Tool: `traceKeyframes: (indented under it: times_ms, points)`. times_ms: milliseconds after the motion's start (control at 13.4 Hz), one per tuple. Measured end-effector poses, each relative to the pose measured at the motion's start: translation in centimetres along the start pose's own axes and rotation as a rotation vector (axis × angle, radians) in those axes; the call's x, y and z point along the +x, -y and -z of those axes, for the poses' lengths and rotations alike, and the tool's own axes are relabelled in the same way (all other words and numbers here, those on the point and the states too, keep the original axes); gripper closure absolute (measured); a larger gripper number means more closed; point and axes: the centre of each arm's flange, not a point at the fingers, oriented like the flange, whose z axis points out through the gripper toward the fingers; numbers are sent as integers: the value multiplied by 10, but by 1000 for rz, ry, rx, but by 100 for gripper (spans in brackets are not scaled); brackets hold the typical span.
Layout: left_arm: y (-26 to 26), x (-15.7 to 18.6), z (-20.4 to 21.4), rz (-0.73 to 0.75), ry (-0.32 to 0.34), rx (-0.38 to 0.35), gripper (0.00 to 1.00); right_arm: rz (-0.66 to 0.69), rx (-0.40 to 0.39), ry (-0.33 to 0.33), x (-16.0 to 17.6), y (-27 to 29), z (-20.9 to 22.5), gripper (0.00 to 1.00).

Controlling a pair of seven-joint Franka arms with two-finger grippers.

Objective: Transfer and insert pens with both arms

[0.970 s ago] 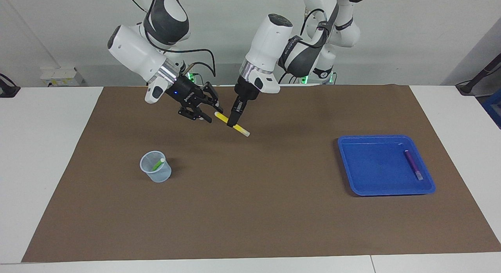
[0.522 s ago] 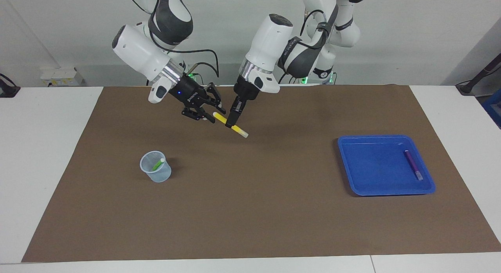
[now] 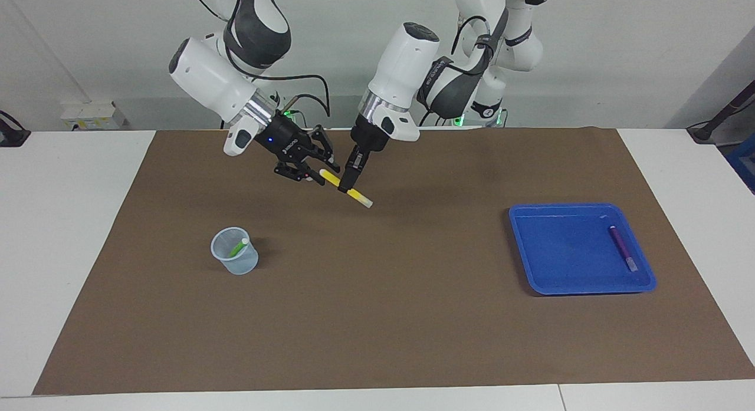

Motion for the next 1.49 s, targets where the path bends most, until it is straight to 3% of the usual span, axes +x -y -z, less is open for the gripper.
traceKeyframes:
  times_ms: [821, 1493]
  points:
    - [0, 1, -1, 1, 0, -2, 76, 0, 2, -2, 1, 1, 0, 78]
    - [-1, 1, -2, 2, 2, -6, 76, -4, 12, -4, 2, 3, 0, 81]
